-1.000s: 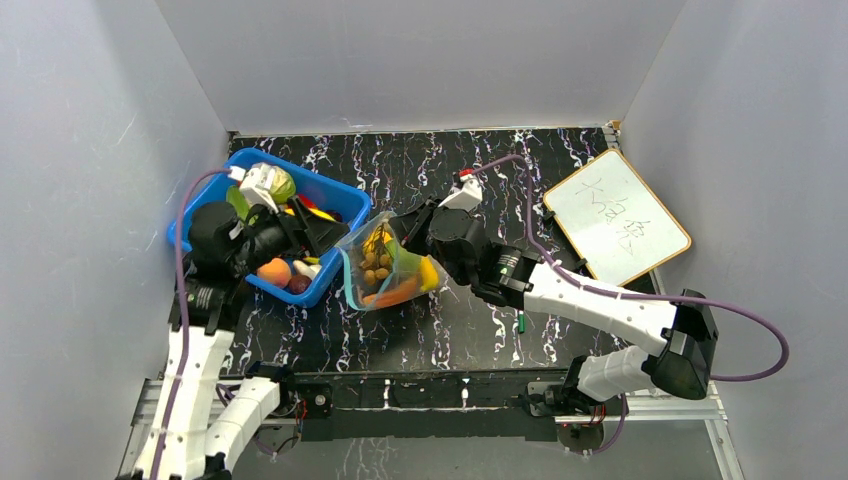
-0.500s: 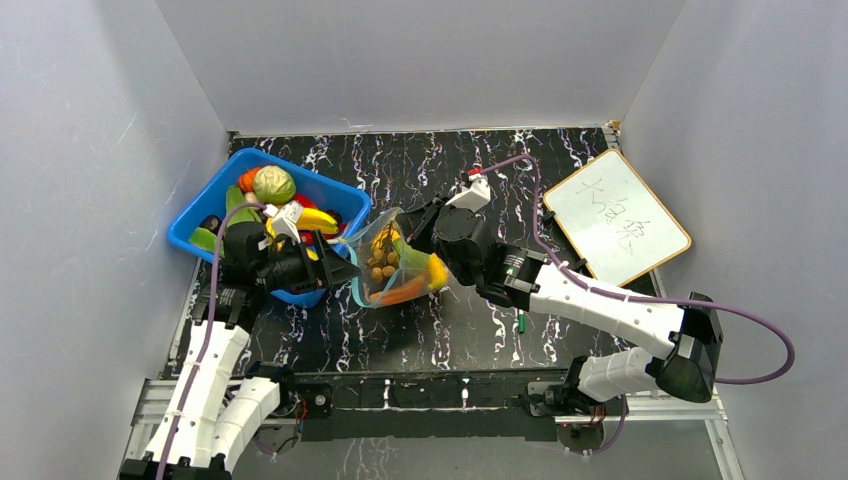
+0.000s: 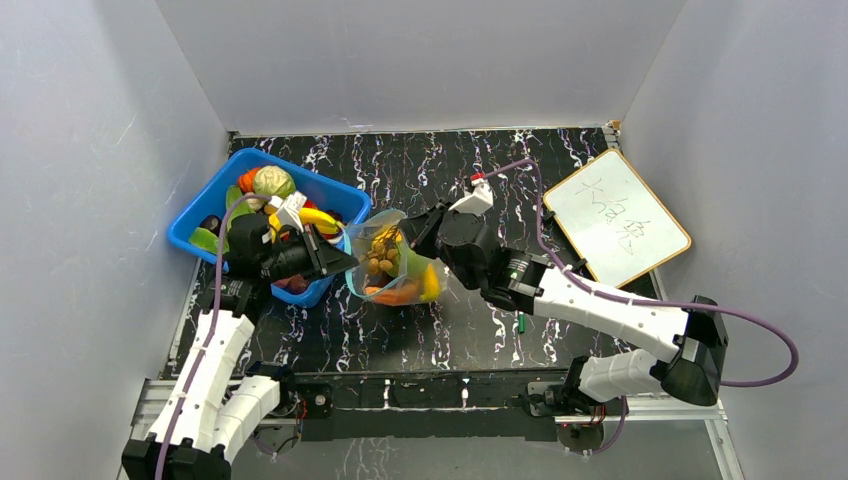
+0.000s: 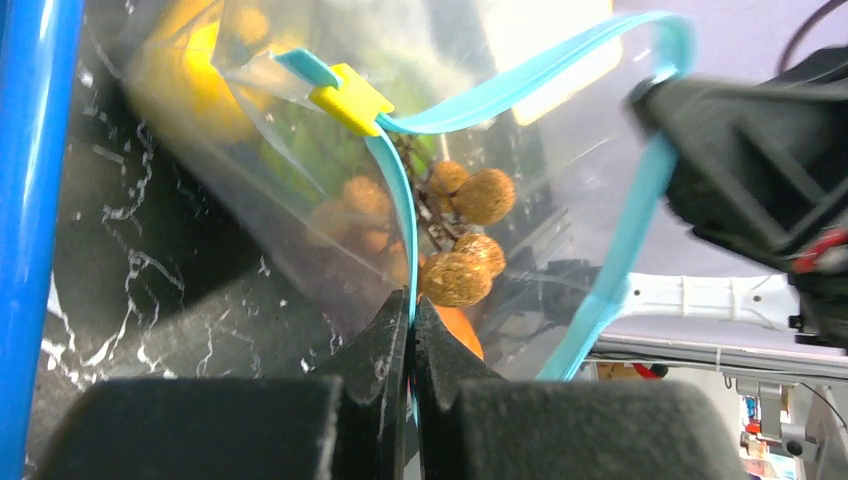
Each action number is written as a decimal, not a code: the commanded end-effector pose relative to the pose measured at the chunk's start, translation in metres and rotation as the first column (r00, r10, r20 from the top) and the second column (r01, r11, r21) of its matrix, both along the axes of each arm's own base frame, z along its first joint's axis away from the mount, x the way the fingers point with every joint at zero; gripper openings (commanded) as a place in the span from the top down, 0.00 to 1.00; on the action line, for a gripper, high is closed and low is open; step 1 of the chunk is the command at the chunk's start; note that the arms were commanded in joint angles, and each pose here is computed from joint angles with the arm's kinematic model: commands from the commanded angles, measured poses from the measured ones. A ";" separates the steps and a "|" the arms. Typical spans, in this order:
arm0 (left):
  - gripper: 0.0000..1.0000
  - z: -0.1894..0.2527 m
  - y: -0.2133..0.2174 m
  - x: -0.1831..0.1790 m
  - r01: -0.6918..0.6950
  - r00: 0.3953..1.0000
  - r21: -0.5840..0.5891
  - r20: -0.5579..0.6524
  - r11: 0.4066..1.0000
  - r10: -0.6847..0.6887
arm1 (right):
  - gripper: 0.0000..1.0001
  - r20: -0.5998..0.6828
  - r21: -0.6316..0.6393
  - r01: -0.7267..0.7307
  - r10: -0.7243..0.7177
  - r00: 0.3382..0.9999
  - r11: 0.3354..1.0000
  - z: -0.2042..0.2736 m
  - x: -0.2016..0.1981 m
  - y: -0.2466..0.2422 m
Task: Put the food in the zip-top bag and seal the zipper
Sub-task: Adjust the zipper food storage bag at the center of the board, then pick up the fake vegetable from the bin, then place the fake vegetable in the zipper food storage bag.
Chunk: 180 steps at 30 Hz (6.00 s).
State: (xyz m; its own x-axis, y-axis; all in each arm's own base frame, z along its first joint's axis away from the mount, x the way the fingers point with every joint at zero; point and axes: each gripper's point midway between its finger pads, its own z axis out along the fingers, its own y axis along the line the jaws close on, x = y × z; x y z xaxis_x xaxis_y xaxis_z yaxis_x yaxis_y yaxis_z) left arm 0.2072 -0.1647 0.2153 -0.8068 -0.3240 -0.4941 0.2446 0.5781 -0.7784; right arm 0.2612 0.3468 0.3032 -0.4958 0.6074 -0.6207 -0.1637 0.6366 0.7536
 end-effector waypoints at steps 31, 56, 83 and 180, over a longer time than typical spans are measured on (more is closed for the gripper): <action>0.82 0.055 -0.050 0.060 0.176 0.981 -0.169 0.108 0.970 -0.160 | 1.00 0.046 -0.091 -0.014 0.019 0.999 0.996 -0.013 -0.027 -0.055; 0.02 0.040 0.055 0.120 -0.389 0.921 0.361 0.159 0.848 0.355 | 1.00 0.053 -0.013 0.089 -0.088 0.995 0.996 0.004 -0.023 -0.077; 0.02 -0.004 0.206 0.210 -0.528 0.828 0.700 0.298 0.481 0.475 | 1.00 0.088 -0.036 0.110 -0.106 0.990 0.993 0.005 -0.022 -0.086; 0.57 0.130 -0.043 -0.018 0.362 0.878 -0.142 0.384 0.921 -0.286 | 1.00 0.067 -0.126 0.117 -0.109 0.992 0.985 0.016 -0.002 -0.057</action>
